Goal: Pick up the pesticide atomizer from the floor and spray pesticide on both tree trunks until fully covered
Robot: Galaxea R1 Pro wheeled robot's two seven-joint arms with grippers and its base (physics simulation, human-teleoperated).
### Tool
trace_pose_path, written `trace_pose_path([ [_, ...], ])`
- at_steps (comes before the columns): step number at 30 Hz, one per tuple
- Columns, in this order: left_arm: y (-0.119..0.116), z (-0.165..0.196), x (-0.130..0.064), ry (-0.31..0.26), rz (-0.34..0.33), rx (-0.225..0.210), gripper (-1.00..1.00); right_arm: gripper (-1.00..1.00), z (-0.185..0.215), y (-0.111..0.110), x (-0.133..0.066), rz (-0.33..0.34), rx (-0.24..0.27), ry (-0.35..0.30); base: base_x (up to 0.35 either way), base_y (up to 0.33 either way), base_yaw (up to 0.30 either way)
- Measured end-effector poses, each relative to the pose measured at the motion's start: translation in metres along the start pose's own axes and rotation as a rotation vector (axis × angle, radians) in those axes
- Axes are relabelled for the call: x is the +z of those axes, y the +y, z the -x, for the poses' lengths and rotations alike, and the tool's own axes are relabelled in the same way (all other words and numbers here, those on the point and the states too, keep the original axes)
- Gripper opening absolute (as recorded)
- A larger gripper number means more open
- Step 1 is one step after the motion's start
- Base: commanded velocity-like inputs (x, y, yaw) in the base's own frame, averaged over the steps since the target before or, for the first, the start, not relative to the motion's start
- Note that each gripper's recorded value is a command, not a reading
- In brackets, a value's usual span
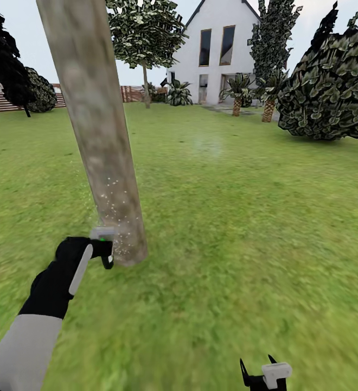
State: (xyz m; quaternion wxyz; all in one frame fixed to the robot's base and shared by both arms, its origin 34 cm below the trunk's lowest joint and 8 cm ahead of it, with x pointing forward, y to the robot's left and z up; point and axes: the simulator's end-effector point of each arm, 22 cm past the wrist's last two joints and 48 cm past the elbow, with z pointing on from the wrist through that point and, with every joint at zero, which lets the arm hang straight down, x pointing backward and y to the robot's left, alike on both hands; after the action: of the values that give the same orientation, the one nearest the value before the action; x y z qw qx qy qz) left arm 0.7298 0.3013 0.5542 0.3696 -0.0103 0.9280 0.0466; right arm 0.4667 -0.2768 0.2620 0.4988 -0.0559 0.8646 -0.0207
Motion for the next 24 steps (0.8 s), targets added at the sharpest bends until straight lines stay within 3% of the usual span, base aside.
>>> trace_pose_path([
  [3,0.002,-0.070,0.026,0.140,0.005,0.001,-1.00,1.00,0.000,0.000,0.000,-0.001,0.001,0.000,0.000,0.000,0.000],
  [5,0.003,-0.099,0.039,0.203,0.011,-0.001,-1.00,1.00,0.000,0.000,0.000,-0.001,0.000,0.000,0.000,0.000,0.000],
  [7,0.010,-0.117,0.057,0.198,0.039,-0.002,-1.00,1.00,0.000,0.000,0.000,0.000,0.000,0.000,0.000,0.000,0.000],
  [10,0.016,-0.163,0.080,0.237,0.054,-0.016,-1.00,1.00,0.000,0.000,0.000,0.000,0.000,0.000,0.000,0.000,0.000],
  [13,0.025,-0.196,0.096,0.235,0.072,-0.058,-1.00,1.00,0.000,0.000,0.000,0.000,0.000,0.000,0.000,0.000,0.000],
  [15,0.027,-0.210,0.101,0.241,0.077,-0.082,-1.00,1.00,0.000,0.000,0.000,-0.001,0.000,0.001,0.000,-0.029,0.000],
  [24,0.020,-0.217,0.103,0.241,0.068,-0.096,-1.00,1.00,0.000,0.000,0.000,-0.001,0.001,-0.001,0.063,-0.243,0.000],
])
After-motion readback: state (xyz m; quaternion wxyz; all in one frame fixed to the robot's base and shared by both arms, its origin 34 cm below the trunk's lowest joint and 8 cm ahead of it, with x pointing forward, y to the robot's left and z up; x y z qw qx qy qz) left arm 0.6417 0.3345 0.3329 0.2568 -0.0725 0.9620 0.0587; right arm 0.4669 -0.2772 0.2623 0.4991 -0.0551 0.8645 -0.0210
